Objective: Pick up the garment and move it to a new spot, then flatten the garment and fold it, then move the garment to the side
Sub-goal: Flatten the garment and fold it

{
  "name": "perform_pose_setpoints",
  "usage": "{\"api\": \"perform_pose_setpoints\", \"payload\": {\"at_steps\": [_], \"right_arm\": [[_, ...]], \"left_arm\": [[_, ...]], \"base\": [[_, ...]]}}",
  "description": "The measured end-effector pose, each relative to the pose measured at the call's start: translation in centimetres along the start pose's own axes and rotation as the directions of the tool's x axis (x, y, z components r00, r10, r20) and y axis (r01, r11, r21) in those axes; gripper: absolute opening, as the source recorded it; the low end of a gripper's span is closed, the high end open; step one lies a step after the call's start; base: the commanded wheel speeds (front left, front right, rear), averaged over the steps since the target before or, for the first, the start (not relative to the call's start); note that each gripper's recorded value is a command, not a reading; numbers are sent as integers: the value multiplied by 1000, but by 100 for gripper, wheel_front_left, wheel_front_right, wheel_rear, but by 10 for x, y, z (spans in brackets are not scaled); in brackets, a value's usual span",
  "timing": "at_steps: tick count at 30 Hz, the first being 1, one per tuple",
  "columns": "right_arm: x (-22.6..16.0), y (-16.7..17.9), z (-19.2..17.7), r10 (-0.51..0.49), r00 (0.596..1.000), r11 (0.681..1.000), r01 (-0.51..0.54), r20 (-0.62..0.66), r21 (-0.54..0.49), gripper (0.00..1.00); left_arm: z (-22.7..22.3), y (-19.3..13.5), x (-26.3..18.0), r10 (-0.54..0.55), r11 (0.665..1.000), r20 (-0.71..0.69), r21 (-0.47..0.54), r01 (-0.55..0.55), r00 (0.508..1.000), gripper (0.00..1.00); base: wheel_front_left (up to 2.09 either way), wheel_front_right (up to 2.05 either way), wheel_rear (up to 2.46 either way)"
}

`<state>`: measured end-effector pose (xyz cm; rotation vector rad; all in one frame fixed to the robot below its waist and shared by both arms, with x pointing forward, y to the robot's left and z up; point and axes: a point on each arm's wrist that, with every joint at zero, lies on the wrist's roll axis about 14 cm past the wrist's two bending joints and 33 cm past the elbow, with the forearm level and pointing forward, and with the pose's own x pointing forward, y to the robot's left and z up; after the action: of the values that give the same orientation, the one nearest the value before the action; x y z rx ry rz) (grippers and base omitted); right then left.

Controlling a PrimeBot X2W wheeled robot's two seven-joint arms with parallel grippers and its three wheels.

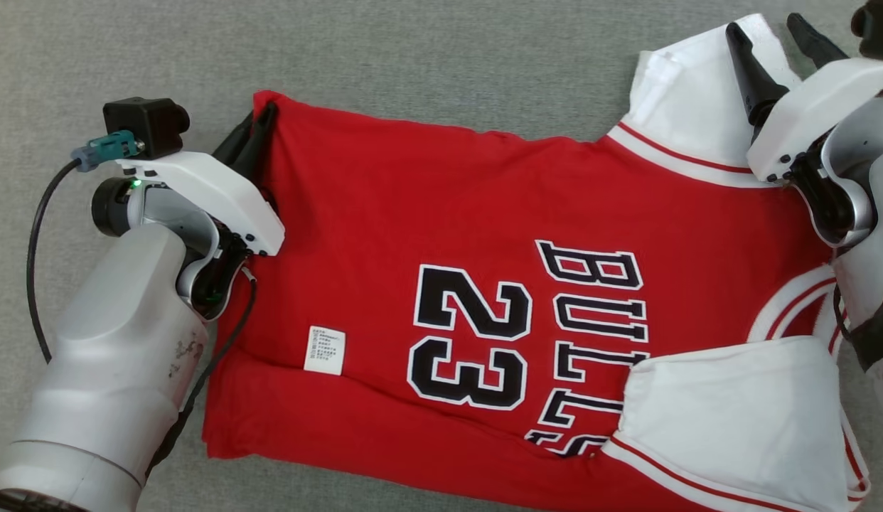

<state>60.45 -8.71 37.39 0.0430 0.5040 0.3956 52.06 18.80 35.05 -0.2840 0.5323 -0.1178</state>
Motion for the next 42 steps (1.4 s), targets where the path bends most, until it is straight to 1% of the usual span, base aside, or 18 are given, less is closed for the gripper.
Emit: {"api": "perform_pose_setpoints", "payload": {"at_steps": [3, 4, 5, 7, 9, 11, 15, 21, 25, 29, 33, 35, 38, 42], "right_arm": [[6, 4, -11, 12, 996, 1000, -13, -92, -9, 100], [6, 3, -11, 9, 994, 1000, -10, -108, -14, 89], [5, 2, -14, 6, 990, 1000, -7, -139, -9, 45], [4, 1, -15, 4, 986, 1000, -5, -166, -3, 0], [3, 1, -13, 6, 986, 1000, -5, -167, 4, 0], [2, 3, -5, 10, 992, 1000, -12, -123, -11, 0], [-9, 4, 29, 26, 999, 999, -25, 37, -33, 0], [-47, 7, 47, 46, 984, 997, -35, 170, -68, 0], [-82, 14, 54, 57, 964, 997, -44, 260, -56, 0], [-120, 24, 36, 53, 955, 999, -54, 292, -6, 0], [-157, 31, 0, 7, 961, 994, -37, 275, 105, 0], [-174, 33, -18, -26, 966, 985, -19, 258, 169, 0], [-194, 32, -42, -79, 971, 968, 21, 227, 249, 0], [-210, 34, -66, -127, 974, 945, 60, 189, 321, 0]], "left_arm": [[0, 2, -3, 5, 1000, 1, 0, -5, 1000, 0], [0, 1, -5, 4, 1000, 3, -1, -4, 1000, 0], [0, 0, -6, 2, 1000, 3, 1, -2, 1000, 0], [-1, -1, -7, 0, 1000, 1, 3, 0, 1000, 0], [0, -1, -8, 0, 1000, 8, -4, 0, 1000, 0], [4, -1, -10, -2, 1000, 24, -5, 2, 1000, 0], [16, 5, -17, 6, 1000, 73, 1, -6, 997, 0], [27, 12, -37, 6, 1000, 135, 20, -9, 991, 0], [30, 9, -52, -18, 999, 167, 35, 12, 986, 0], [23, 1, -68, -44, 999, 181, 21, 41, 982, 0], [4, -3, -88, -40, 999, 174, -9, 42, 984, 0], [-8, -2, -98, -29, 998, 162, -47, 37, 986, 0], [-22, -3, -108, -22, 997, 141, -75, 33, 990, 0], [-35, -7, -119, -24, 999, 105, -36, 28, 994, 0]], "base": [[0, 0, 0], [0, 0, 0], [0, 0, 0], [0, 0, 0], [0, 0, 0], [0, 0, 0], [0, 0, 0], [0, 0, 0], [0, 0, 0], [0, 0, 0], [0, 0, 0], [0, 0, 0], [0, 0, 0], [0, 0, 0]]}}
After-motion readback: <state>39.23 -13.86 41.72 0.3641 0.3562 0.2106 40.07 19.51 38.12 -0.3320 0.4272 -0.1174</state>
